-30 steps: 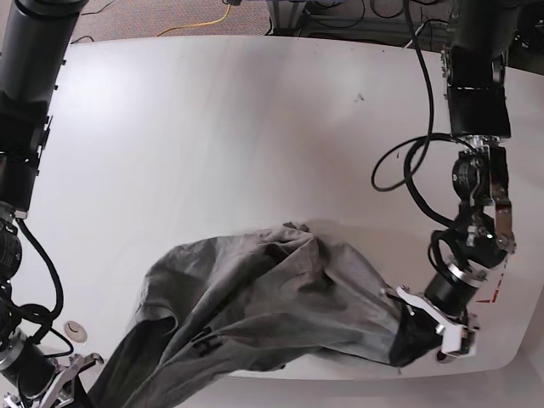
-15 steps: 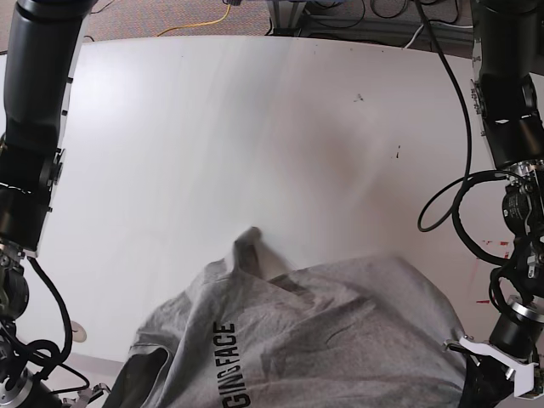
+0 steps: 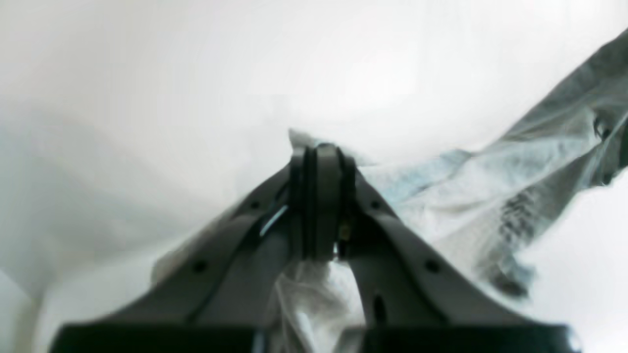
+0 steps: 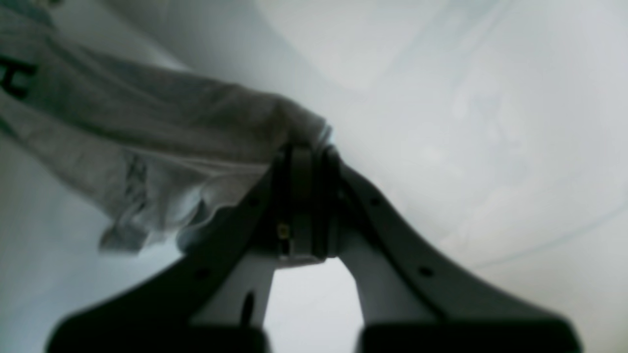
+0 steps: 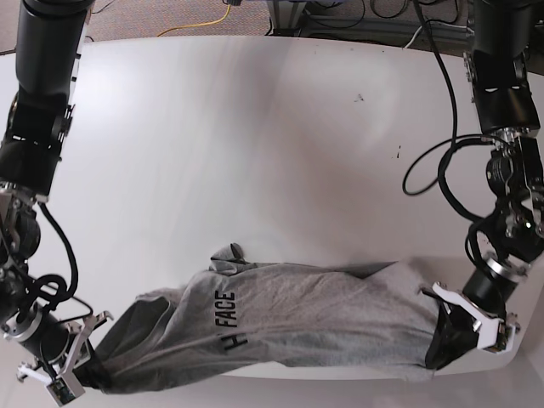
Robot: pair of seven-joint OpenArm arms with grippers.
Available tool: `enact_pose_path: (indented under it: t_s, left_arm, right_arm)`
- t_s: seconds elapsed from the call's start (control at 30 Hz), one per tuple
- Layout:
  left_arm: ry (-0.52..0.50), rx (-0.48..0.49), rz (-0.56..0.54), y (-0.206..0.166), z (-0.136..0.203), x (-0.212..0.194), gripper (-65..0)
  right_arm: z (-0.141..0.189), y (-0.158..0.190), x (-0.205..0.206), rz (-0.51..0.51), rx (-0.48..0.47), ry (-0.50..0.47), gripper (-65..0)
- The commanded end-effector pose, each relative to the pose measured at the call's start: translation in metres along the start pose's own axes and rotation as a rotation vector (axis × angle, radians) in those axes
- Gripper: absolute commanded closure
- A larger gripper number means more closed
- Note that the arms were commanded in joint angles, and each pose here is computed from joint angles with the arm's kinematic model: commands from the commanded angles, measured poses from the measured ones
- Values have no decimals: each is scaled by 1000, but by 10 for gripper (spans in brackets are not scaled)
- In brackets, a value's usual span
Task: Layout the t-shirt on the table in an organized manner, then fold the t-shirt properly
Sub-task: 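Hold the shirt with both grippers and stretch it apart, then swing the stretched shirt forward and lay it flat on the table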
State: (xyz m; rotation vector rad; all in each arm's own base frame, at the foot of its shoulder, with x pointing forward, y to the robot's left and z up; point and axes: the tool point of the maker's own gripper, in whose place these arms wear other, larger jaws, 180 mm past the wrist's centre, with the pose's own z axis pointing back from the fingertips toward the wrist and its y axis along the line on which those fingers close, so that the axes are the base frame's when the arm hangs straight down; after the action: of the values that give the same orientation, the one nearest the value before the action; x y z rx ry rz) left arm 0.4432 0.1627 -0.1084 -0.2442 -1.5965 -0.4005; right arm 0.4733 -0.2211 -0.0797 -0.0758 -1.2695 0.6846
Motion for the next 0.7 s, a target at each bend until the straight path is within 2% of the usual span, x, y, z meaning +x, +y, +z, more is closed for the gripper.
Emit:
enact_pose_path:
  t_s: [0.0,0.3,0.53,0.67]
  left_arm:
    - [-46,-23,-8,-11,12,8,-1]
    - [100,-8,168,-27,75,-69,-1]
    - [214,43,294,-29,130,-114,-1]
    - [283,50,346,-37,153,-137,-1]
  right_arm:
    - [24,2,6,21,-29,-44,0]
    - [67,46,-62,-33,-45,83,0]
    - [81,100,-134,-143,34,236,0]
    - [86,127,-160,-204,81,289,0]
